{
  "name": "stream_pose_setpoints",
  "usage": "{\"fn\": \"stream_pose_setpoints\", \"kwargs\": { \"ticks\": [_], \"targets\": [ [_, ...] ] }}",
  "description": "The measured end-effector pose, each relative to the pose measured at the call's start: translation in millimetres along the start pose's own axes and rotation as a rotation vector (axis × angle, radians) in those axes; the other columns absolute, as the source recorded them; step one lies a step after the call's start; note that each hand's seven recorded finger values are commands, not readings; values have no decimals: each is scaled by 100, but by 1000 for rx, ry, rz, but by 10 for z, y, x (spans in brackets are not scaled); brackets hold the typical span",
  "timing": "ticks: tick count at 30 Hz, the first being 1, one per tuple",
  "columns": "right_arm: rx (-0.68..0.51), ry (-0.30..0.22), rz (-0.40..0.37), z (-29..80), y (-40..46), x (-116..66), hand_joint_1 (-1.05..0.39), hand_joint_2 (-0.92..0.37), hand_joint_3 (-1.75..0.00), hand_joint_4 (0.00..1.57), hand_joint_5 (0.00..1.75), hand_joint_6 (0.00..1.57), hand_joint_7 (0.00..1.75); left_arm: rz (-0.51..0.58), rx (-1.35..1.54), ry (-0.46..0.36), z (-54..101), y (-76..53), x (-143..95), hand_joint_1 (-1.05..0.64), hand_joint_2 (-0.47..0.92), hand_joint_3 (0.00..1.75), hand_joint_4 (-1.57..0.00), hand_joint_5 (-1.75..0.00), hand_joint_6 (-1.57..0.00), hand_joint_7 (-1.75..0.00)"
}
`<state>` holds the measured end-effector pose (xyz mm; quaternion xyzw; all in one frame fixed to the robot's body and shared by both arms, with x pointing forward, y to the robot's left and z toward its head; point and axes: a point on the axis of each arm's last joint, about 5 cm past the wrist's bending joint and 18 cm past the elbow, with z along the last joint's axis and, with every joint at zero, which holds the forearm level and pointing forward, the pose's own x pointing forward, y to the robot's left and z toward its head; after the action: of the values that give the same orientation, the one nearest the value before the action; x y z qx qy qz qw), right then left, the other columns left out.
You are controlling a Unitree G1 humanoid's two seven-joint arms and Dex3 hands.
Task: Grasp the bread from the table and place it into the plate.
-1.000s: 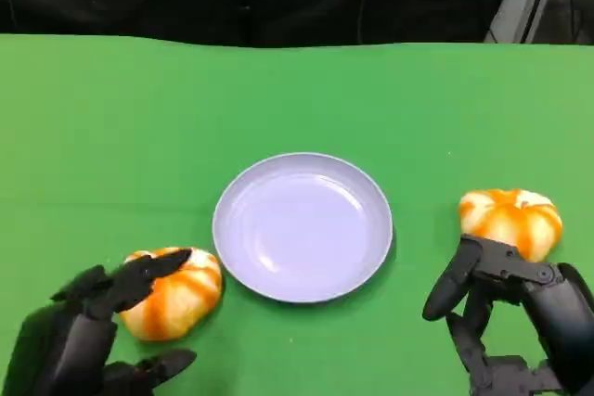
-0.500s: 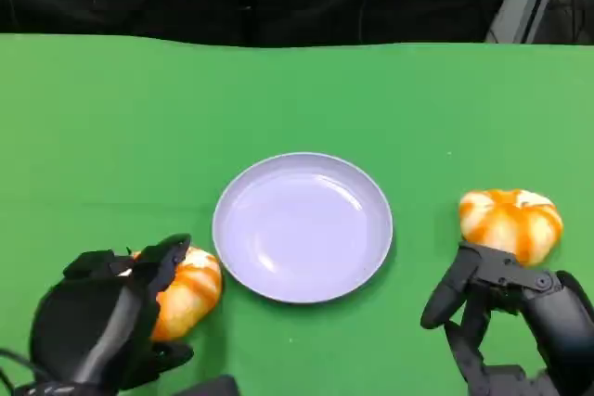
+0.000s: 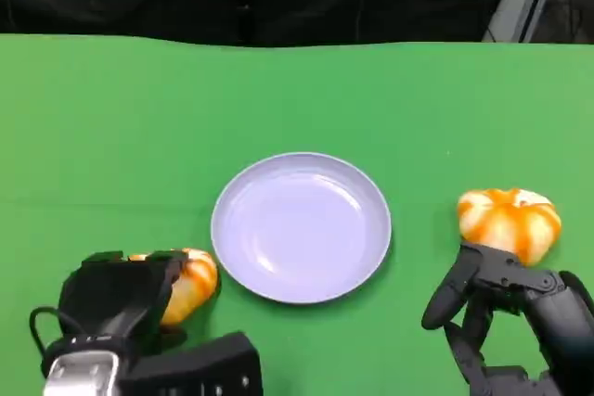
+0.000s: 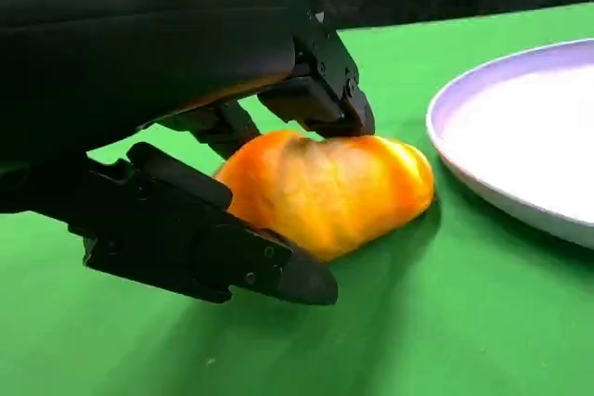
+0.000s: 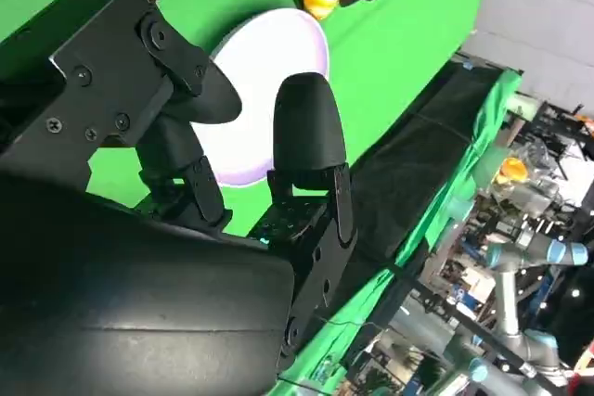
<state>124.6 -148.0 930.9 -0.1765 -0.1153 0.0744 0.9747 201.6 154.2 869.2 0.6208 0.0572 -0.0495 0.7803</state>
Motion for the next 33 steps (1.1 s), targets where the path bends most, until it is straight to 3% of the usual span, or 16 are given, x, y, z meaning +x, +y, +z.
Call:
{"fn": "stream_pose_setpoints", "kwargs": {
  "ticks": [2,3,4,6,7,9,11,13,18,21,26,29,33],
  "targets": [
    [0,-3,0,5,-1,3,7,-35,-130,80,167,77,136,50,-52,-16,-20,-26,15,-21,92,27,-69,-130,-110,-18],
    [0,-4,0,6,0,6,7,-34,-131,80,167,77,136,88,-77,-29,-41,-54,12,-19,92,33,-69,-145,-108,-34],
    [0,-5,0,7,0,8,7,-34,-132,80,167,77,136,121,-98,-40,-63,-80,8,-19,89,42,-72,-163,-95,-78],
    [-1,-10,0,10,1,17,7,-33,-133,80,167,77,136,178,-120,-56,-107,-118,-10,-20,86,44,-75,-171,-85,-107],
    [-1,-11,0,12,1,20,7,-33,-133,80,166,76,137,200,-125,-57,-125,-127,-15,-24,85,26,-77,-173,-86,-94],
    [-1,-13,0,11,1,28,7,-32,-135,80,166,76,137,233,-144,-57,-164,-124,-21,-26,87,13,-79,-174,-90,-85],
    [-1,-13,1,5,2,37,7,-31,-136,81,165,76,137,264,-164,-57,-190,-105,-26,-23,89,26,-80,-175,-90,-97],
    [-1,-13,1,2,2,42,8,-31,-137,81,165,76,137,299,-173,-56,-200,-79,-42,-23,76,54,-80,-175,-87,-108],
    [-5,-17,-1,-8,-9,54,6,-33,-134,81,164,75,137,388,-139,-69,-191,-25,-156,-21,79,51,-78,-175,-87,-110],
    [-7,-18,-1,-7,-10,56,6,-34,-129,82,164,75,135,413,-178,-80,-162,2,-183,-17,59,88,-77,-174,-79,-133],
    [-11,-18,4,-5,0,59,7,-34,-130,84,168,77,134,465,-272,-157,-75,59,-182,-15,46,110,-79,-175,-73,-153],
    [-7,-17,6,-3,9,60,7,-34,-132,84,172,78,134,494,-310,-214,-31,104,-157,-15,42,123,-78,-175,-72,-154],
    [1,-11,8,-2,24,61,7,-35,-133,82,172,77,135,529,-345,-291,42,191,-94,-17,43,127,-81,-175,-75,-147]
  ]
}}
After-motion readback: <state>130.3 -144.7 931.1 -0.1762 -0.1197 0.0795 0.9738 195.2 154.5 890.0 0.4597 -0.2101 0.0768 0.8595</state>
